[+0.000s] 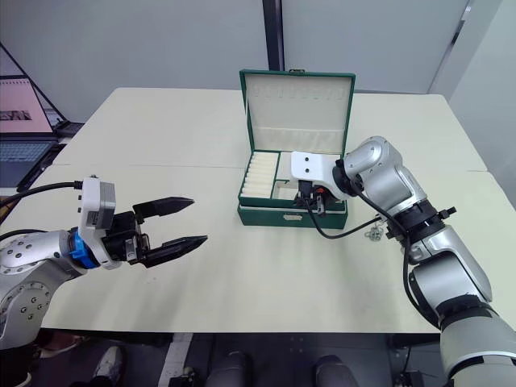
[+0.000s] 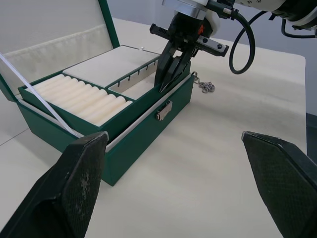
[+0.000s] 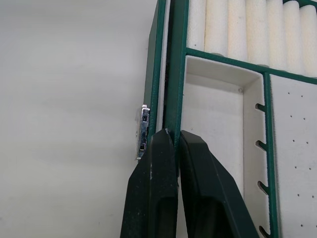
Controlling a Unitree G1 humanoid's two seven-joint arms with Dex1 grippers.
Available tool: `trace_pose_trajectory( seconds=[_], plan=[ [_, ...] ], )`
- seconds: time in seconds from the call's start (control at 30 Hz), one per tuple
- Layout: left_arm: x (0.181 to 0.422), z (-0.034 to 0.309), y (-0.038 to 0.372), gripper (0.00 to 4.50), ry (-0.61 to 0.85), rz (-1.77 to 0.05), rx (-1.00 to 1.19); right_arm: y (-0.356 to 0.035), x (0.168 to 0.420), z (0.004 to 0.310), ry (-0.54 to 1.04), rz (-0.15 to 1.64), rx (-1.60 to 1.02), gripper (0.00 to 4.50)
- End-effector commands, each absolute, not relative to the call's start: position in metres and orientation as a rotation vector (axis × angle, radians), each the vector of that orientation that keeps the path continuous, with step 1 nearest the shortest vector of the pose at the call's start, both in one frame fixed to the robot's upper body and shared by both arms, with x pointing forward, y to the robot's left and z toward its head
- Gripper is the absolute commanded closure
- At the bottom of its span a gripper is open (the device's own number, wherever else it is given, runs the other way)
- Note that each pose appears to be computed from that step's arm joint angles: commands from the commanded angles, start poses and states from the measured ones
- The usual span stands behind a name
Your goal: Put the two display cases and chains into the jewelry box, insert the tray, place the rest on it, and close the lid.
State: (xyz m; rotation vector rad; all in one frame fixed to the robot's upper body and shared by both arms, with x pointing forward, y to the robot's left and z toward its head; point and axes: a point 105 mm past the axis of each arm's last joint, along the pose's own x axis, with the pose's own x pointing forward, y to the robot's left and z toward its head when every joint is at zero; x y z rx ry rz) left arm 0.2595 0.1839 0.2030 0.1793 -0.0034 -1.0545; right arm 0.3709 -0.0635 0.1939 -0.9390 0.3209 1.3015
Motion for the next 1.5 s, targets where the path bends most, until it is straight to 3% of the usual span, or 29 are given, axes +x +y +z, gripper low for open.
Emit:
trace_pose_trajectory(
  seconds=[0.03, 0.37, 0.5, 0.63, 0.9, 1.5],
  plan=[
    [0.26, 0.21, 0.185, 0.0, -0.033, -1.047, 0.207, -0.063, 0.371, 0.213, 0.247, 1.281, -0.933, 4.2],
    [0.26, 0.21, 0.184, 0.0, -0.039, -1.052, 0.207, -0.066, 0.376, 0.225, 0.203, 1.231, -0.948, 1.77],
    [0.26, 0.211, 0.183, 0.0, -0.042, -1.055, 0.206, -0.068, 0.385, 0.239, 0.173, 1.173, -0.862, 1.77],
    [0.261, 0.212, 0.184, 0.0, -0.047, -1.052, 0.205, -0.064, 0.396, 0.248, 0.115, 1.127, -0.639, 2.45],
    [0.262, 0.214, 0.187, 0.0, -0.05, -1.043, 0.202, -0.073, 0.416, 0.225, 0.125, 1.028, -0.471, 4.49],
    [0.264, 0.212, 0.182, 0.0, -0.044, -1.062, 0.195, -0.081, 0.429, 0.175, 0.227, 0.949, -0.489, 4.49]
  ],
)
